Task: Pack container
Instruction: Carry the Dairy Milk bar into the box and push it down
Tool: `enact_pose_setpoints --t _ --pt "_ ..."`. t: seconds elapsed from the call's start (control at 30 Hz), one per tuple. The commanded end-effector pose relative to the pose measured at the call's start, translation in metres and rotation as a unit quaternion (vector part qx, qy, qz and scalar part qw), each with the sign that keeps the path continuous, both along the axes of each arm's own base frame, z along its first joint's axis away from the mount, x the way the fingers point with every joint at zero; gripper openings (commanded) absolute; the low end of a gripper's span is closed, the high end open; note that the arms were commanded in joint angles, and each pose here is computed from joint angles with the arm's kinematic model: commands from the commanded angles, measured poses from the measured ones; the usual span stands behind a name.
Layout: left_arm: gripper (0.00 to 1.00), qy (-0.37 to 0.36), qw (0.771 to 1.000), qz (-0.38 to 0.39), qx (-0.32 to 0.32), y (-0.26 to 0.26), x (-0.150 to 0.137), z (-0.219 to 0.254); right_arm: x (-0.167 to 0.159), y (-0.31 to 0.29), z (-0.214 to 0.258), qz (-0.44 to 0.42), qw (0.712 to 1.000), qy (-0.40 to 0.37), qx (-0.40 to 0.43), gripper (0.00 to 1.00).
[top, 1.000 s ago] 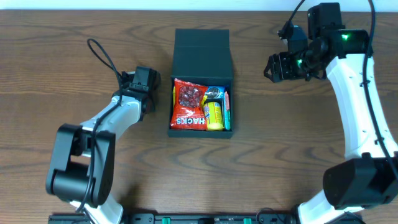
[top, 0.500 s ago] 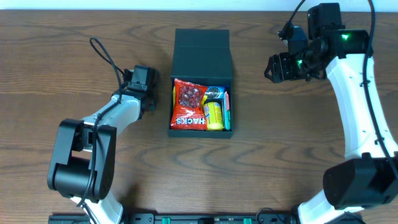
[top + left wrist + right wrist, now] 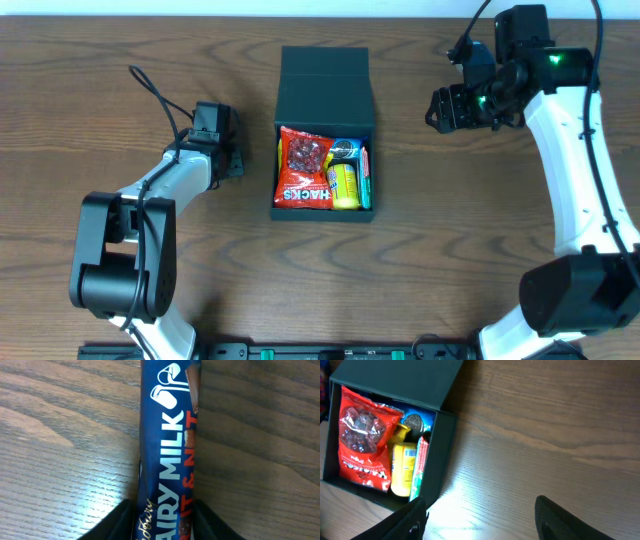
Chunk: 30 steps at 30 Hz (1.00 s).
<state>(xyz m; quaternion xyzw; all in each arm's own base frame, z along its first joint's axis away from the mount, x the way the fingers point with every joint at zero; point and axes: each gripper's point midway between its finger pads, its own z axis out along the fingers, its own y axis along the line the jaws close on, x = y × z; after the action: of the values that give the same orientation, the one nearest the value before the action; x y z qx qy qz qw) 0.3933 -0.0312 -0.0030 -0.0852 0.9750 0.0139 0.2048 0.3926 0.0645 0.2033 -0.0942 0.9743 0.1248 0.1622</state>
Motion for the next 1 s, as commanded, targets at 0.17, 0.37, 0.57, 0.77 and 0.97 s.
enact_pose_setpoints --t 0.17,0.37,0.57,0.77,0.97 --pt "0.20 0.010 1.000 -0.012 0.004 0.000 -0.002 -0.004 0.001 -0.002 0.006 0.004 1.000 -0.015 -0.003 0.70" --pt "0.07 -0.080 0.997 -0.013 -0.005 -0.005 0.030 0.062 0.005 -0.003 0.008 0.003 1.000 -0.024 -0.003 0.72" --pt "0.06 -0.176 0.983 -0.055 -0.022 -0.046 0.045 0.141 0.007 -0.015 0.007 -0.016 1.000 -0.023 -0.014 0.72" --pt "0.06 -0.187 0.975 -0.102 -0.069 -0.122 0.026 0.155 0.008 -0.029 0.007 -0.040 0.999 -0.020 -0.006 0.73" --pt "0.06 -0.160 0.971 -0.124 -0.124 -0.194 -0.010 0.146 0.006 -0.026 0.008 -0.038 0.999 -0.017 0.006 0.73"
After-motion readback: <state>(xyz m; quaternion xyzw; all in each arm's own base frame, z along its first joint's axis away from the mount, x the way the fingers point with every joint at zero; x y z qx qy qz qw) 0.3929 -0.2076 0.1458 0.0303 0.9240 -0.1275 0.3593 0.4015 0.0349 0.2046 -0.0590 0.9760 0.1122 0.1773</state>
